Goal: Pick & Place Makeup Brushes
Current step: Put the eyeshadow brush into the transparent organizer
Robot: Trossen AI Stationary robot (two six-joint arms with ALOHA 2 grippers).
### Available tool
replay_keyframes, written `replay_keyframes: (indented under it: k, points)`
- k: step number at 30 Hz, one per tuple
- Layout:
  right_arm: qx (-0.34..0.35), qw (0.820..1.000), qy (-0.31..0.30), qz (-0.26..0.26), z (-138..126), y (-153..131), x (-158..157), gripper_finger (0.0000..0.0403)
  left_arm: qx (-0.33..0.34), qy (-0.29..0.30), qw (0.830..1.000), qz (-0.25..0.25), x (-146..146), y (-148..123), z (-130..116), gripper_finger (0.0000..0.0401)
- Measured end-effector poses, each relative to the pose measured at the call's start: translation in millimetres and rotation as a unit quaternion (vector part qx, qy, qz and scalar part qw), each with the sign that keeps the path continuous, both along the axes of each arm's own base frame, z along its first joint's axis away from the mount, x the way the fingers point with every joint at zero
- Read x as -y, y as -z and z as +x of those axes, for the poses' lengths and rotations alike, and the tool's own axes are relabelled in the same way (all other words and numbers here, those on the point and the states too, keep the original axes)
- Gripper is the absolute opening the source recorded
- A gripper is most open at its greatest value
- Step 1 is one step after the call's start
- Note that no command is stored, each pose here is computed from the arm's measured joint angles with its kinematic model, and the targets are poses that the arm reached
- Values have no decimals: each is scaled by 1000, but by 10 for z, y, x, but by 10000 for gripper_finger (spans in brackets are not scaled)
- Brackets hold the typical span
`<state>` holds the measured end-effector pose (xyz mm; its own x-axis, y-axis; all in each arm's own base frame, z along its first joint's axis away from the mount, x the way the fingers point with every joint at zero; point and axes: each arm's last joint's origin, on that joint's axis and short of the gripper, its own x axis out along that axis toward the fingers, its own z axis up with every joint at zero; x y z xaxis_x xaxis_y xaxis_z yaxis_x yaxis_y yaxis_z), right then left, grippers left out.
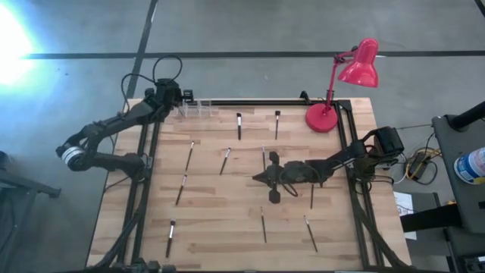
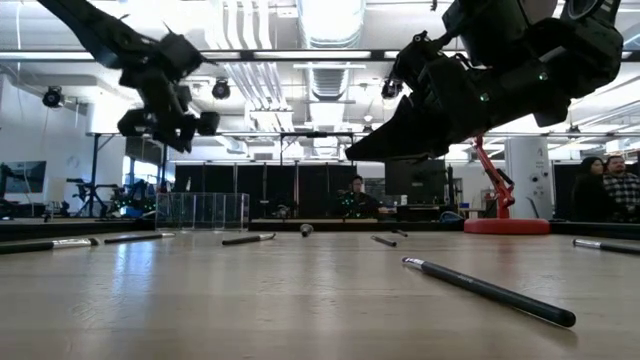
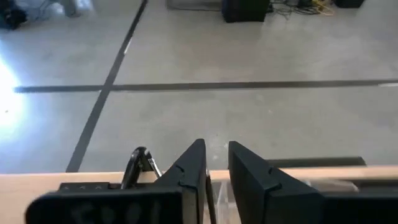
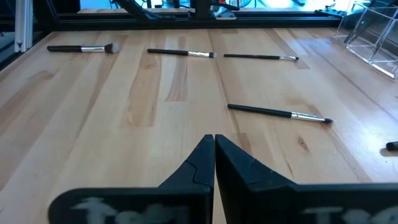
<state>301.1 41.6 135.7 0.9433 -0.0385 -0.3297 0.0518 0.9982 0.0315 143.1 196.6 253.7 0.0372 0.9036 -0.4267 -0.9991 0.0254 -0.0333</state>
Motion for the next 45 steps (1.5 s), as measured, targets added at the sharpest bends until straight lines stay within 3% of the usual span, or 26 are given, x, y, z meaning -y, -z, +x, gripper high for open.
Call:
replay_keyframes:
  k: [7,13,18,25,30,38,45]
  points:
    - [-33,999,-1,-8,-103,-103,7,8,-14,112,993,30,426,-135,49,5]
    - [-7,999,46,-26,-423,-252,-46,8,-18,229,973,37,878,-44,206,1]
    - [4,996,86,6,-770,-251,-101,8,3,326,945,33,1286,151,377,0]
    - [-41,988,143,40,-1098,-251,-206,9,114,438,889,76,1825,532,506,0]
    - [-133,963,225,68,-1269,-326,-260,8,149,487,857,80,2042,766,475,0]
    - [-198,910,317,180,-1481,-219,-368,9,136,516,844,48,2189,928,532,0]
    - [-231,873,380,201,-1534,-44,-375,45,119,551,826,21,2330,1008,649,0]
